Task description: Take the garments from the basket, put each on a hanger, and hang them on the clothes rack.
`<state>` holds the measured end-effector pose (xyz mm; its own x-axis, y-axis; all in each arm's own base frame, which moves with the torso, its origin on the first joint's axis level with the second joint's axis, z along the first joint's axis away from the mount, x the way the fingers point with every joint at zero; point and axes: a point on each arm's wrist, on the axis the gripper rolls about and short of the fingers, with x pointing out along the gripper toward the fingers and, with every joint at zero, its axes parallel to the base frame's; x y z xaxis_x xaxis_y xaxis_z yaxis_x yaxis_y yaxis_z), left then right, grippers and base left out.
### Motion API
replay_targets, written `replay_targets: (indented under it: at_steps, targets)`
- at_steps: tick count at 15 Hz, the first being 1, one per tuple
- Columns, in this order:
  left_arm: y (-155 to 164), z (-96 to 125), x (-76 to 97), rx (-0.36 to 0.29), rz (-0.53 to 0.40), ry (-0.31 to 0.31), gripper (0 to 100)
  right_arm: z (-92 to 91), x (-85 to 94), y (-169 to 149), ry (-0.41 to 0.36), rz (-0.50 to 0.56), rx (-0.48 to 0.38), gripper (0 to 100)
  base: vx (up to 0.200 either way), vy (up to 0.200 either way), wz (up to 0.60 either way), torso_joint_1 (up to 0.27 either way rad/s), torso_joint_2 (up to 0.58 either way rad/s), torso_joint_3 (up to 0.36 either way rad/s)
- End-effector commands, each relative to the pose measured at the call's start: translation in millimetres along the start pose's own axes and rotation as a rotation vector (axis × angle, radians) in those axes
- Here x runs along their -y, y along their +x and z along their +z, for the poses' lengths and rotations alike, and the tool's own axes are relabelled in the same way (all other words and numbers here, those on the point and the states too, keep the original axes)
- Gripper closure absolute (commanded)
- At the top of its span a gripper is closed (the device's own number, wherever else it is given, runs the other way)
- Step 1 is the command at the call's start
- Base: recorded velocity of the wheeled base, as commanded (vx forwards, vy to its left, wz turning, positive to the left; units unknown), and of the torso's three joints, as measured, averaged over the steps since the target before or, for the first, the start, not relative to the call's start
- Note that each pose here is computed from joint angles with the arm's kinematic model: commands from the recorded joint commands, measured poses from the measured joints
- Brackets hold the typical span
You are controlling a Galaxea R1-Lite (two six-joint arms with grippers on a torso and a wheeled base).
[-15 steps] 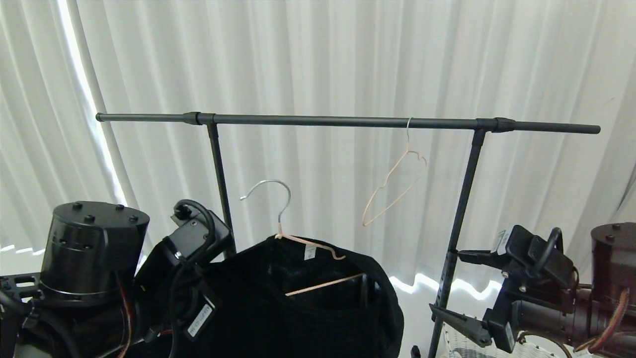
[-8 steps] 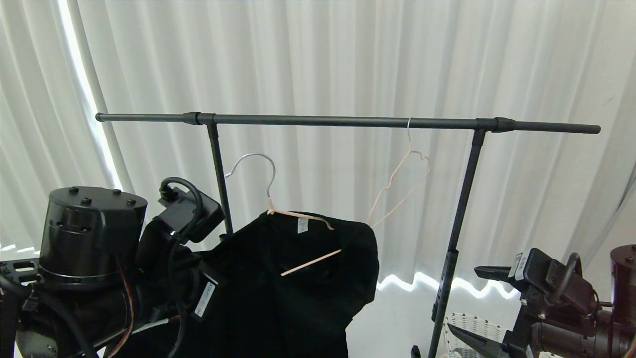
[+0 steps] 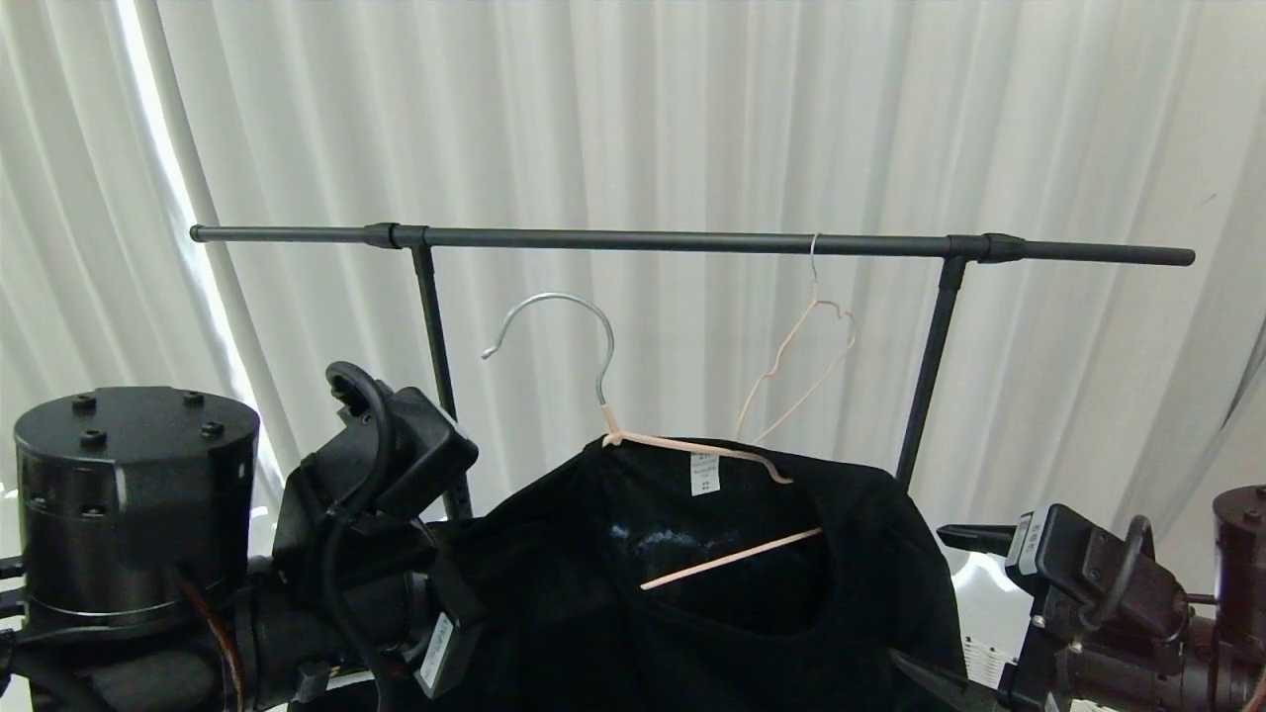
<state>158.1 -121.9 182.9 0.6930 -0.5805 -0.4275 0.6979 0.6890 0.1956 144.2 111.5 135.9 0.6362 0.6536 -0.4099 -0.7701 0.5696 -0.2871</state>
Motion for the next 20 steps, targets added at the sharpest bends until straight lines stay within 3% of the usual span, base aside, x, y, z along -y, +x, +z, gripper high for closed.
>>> replay_targets:
  at_steps: [1, 3, 9, 10, 20]
  targets:
    - [-3.7, -4.5, 1.5, -0.004, -0.003, 0.021, 100, 0.5, 0.2, 0.8, -0.014, 0.0, 0.002, 0, 0.0, 0.0, 0.0, 0.0, 0.0, 0.0]
    - [-9.1, -11.3, 3.5, -0.01, -0.008, 0.059, 100, -0.3, -0.1, 0.7, -0.02, 0.001, -0.001, 0, 0.0, 0.0, 0.0, 0.0, 0.0, 0.0]
    - [-14.5, -10.8, 4.1, 0.012, -0.024, 0.066, 100, -2.0, -0.4, 3.3, -0.024, 0.006, -0.012, 0, 0.0, 0.0, 0.0, 0.0, 0.0, 0.0]
    - [-14.5, -11.3, 4.2, 0.01, -0.024, 0.065, 100, -2.6, -0.7, 2.9, -0.025, 0.006, -0.013, 100, 0.0, 0.0, 0.0, 0.0, 0.0, 0.0]
    - [-13.3, -26.0, 5.7, -0.052, 0.004, 0.062, 100, -3.4, 11.6, -2.8, -0.002, -0.068, -0.009, 100, 0.0, 0.0, 0.0, 0.0, 0.0, 0.0]
